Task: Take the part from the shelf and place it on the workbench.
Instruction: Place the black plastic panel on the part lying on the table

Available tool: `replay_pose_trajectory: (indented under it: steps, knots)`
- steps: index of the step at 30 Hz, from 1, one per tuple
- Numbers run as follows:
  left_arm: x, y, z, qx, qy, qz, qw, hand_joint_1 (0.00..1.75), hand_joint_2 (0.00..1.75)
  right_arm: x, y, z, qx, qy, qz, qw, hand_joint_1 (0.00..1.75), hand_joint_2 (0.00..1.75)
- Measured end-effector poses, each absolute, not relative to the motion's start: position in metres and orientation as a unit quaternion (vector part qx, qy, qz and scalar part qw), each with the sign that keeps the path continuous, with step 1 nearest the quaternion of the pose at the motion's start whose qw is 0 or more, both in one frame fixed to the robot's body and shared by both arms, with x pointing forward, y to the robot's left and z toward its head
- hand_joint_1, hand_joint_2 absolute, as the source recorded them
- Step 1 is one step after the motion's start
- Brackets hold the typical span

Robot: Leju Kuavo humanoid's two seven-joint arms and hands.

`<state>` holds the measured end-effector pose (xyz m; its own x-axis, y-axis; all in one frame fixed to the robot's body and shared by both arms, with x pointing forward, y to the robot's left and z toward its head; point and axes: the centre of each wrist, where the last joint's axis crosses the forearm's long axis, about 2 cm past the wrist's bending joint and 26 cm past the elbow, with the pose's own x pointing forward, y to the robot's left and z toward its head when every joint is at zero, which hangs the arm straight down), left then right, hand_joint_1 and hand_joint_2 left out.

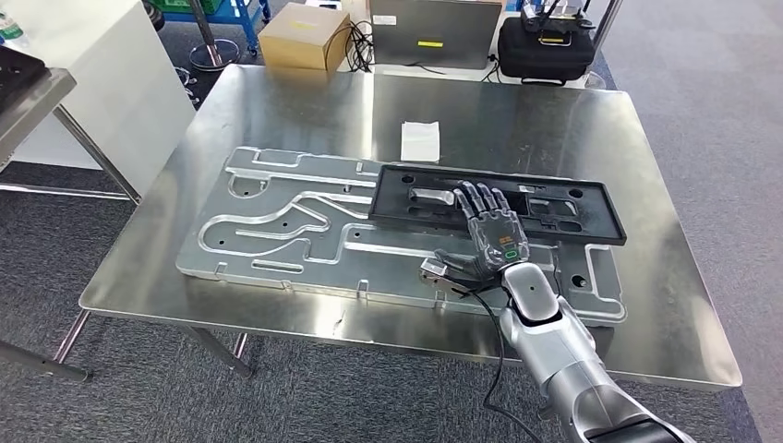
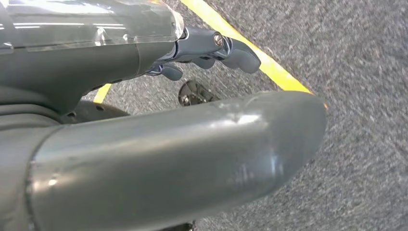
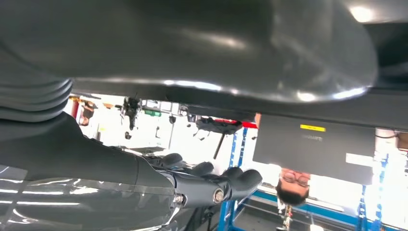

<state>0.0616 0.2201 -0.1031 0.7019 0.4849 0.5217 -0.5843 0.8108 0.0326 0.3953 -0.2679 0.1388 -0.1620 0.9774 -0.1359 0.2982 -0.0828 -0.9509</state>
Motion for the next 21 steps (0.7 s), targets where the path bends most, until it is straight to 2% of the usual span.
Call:
replay_pose_trajectory:
  steps: [21]
  knots:
    - [0.0615,0.2199,-0.1032,0.09,-0.257,0.296,0.916,0.0,0.0,0.3869,-0.2736,0.1302,-0.548,-0.578,0.495,0.347,0.0,0.0]
